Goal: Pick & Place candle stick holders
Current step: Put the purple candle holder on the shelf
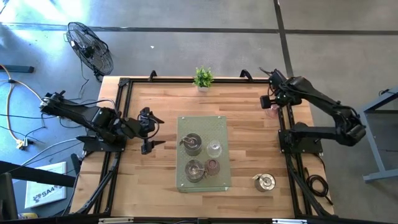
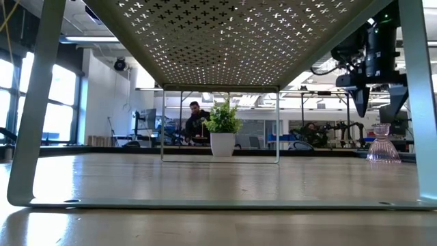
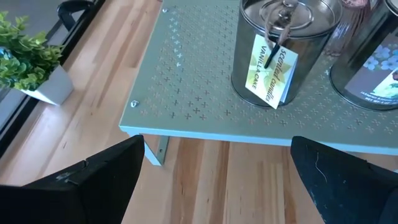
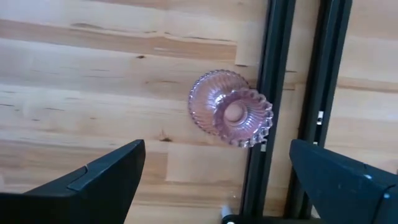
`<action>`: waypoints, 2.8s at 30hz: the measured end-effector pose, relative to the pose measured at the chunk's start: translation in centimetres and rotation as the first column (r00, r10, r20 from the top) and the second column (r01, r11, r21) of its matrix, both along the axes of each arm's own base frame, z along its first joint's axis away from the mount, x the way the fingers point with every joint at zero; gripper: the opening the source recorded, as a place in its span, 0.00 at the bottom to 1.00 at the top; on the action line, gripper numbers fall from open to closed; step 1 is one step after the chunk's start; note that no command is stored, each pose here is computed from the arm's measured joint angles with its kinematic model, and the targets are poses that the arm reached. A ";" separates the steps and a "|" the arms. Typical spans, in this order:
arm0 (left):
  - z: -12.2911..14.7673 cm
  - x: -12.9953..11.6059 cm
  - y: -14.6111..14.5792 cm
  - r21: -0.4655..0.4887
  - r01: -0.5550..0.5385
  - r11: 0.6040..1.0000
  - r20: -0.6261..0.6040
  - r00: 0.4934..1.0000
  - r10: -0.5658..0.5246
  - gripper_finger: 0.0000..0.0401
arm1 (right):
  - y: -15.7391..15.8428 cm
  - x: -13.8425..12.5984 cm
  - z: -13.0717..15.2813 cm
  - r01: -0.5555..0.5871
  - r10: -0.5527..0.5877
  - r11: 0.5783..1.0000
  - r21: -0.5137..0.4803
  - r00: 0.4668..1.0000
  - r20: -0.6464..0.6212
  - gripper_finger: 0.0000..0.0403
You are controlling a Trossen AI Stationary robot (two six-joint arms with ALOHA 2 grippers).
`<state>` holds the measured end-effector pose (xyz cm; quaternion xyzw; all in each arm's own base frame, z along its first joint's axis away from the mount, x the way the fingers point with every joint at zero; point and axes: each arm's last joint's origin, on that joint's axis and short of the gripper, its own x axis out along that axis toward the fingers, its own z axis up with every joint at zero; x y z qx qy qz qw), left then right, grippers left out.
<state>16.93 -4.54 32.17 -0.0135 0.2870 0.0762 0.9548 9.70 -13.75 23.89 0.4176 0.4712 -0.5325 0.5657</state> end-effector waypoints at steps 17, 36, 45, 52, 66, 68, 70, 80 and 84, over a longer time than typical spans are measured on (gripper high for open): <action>0.0 0.0 0.0 0.016 0.010 1.000 -0.005 1.000 -0.010 0.99 | -0.7 -0.4 -2.3 -0.029 0.030 0.999 -0.025 0.998 0.048 0.98; 0.0 0.0 0.0 0.014 0.008 1.000 -0.005 1.000 -0.008 0.99 | -1.0 -0.2 -2.2 -0.058 0.061 0.997 -0.059 0.997 0.056 0.98; -0.1 0.0 -0.1 -0.007 0.036 0.999 -0.012 0.999 -0.036 0.99 | -1.0 -0.2 -2.2 -0.046 0.050 0.997 -0.061 0.997 0.061 0.98; -0.1 0.0 -0.1 -0.014 0.051 0.999 -0.019 0.999 -0.051 0.99 | -1.2 -0.1 -2.1 -0.046 0.052 0.996 -0.079 0.996 0.071 0.98; -0.1 0.0 -0.1 -0.005 0.056 0.998 -0.024 0.998 -0.056 0.99 | -1.5 -0.1 -2.0 -0.029 0.032 0.990 -0.140 0.999 0.023 0.98; -0.1 0.0 -0.1 -0.005 0.056 0.998 -0.024 0.998 -0.056 0.99 | -1.5 -0.1 -2.0 -0.001 0.005 0.991 -0.137 0.999 0.033 0.98; -0.1 0.0 -0.1 -0.005 0.056 0.998 -0.024 0.998 -0.056 0.99 | -1.4 -0.1 -2.0 0.015 -0.009 0.991 -0.132 0.999 0.045 0.98; -0.2 -0.1 -0.1 -0.003 0.055 0.998 -0.030 0.998 -0.056 0.99 | -1.2 0.1 -2.1 -0.006 0.013 0.998 -0.067 0.993 0.113 0.98; -0.2 -0.1 -0.1 -0.003 0.055 0.998 -0.031 0.998 -0.055 0.99 | -1.1 0.1 -2.1 -0.006 0.013 0.998 -0.062 0.994 0.111 0.98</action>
